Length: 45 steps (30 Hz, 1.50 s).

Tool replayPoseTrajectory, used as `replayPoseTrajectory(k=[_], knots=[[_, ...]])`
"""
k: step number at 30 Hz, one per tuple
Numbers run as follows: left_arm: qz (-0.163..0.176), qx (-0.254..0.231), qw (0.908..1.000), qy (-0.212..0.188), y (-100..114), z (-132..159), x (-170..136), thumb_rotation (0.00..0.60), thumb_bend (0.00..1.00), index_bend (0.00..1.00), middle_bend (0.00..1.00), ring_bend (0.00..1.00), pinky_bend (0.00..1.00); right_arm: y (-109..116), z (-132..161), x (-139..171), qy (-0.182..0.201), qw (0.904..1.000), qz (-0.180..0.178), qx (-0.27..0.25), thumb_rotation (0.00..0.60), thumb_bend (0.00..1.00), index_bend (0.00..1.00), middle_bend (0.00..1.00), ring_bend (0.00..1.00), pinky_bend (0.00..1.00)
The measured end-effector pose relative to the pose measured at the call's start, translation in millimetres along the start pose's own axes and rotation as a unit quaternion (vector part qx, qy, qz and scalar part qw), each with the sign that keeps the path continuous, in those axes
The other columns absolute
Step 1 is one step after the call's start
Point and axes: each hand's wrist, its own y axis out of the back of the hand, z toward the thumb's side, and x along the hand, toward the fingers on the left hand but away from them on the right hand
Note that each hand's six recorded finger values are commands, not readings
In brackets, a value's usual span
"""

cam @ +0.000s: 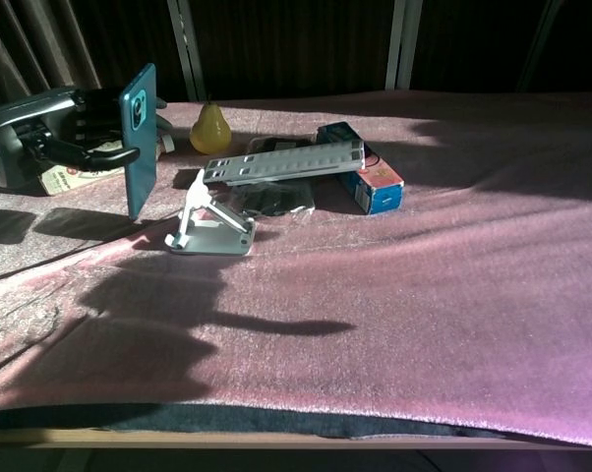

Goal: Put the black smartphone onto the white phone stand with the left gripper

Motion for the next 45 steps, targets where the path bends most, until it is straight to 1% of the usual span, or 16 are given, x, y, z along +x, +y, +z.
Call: replayPoseTrajectory(k=[5, 7, 10, 14, 17, 24, 31, 39, 42, 45], knots=[[-0.028, -0.011, 0.9995, -0.009, -11, -4, 18, 0.600, 0.40, 0.86, 1.00, 0.58, 0.09, 0, -2, 0, -0.004, 1.0000, 0.001, 0.002, 0.600, 0.17, 0.00, 0.00, 0.00, 0.00], [-0.033, -0.012, 0.9993, -0.010, -13, -5, 24, 0.600, 0.40, 0.86, 1.00, 0.58, 0.09, 0, -3, 1, -0.006, 1.0000, 0.000, 0.000, 0.600, 0.17, 0.00, 0.00, 0.00, 0.00], [-0.033, -0.014, 0.9993, -0.009, -14, -8, 31, 0.600, 0.40, 0.86, 1.00, 0.58, 0.08, 1, -3, 2, -0.004, 1.0000, -0.001, -0.002, 0.600, 0.17, 0.00, 0.00, 0.00, 0.00], [-0.029, -0.032, 0.9990, -0.007, -16, -11, 41, 0.600, 0.40, 0.86, 1.00, 0.58, 0.08, 2, -3, 3, -0.002, 1.0000, -0.002, -0.005, 0.600, 0.17, 0.00, 0.00, 0.00, 0.00], [-0.030, -0.035, 0.9989, -0.007, -18, -14, 47, 0.600, 0.40, 0.86, 1.00, 0.58, 0.08, 2, -4, 3, -0.003, 1.0000, -0.002, -0.004, 0.600, 0.17, 0.00, 0.00, 0.00, 0.00], [-0.035, -0.034, 0.9988, -0.002, -24, -20, 51, 0.600, 0.40, 0.85, 1.00, 0.57, 0.08, 1, -4, 2, -0.005, 1.0000, -0.001, 0.000, 0.600, 0.17, 0.00, 0.00, 0.00, 0.00], [-0.039, -0.048, 0.9980, 0.017, -26, -31, 49, 0.600, 0.40, 0.86, 1.00, 0.57, 0.08, 2, -3, 3, -0.003, 1.0000, -0.003, -0.002, 0.600, 0.17, 0.00, 0.00, 0.00, 0.00], [-0.047, -0.044, 0.9976, 0.026, -28, -39, 47, 0.600, 0.40, 0.84, 0.99, 0.53, 0.08, 2, -3, 3, -0.003, 1.0000, -0.004, -0.002, 0.600, 0.17, 0.00, 0.00, 0.00, 0.00], [-0.048, -0.043, 0.9975, 0.027, -29, -40, 47, 0.600, 0.40, 0.77, 0.92, 0.45, 0.06, 2, -3, 4, -0.002, 1.0000, -0.004, -0.002, 0.600, 0.17, 0.00, 0.00, 0.00, 0.00], [-0.053, -0.039, 0.9975, 0.026, -31, -42, 45, 0.600, 0.38, 0.61, 0.72, 0.32, 0.03, 2, -3, 4, -0.002, 1.0000, -0.004, -0.003, 0.600, 0.17, 0.00, 0.00, 0.00, 0.00]])
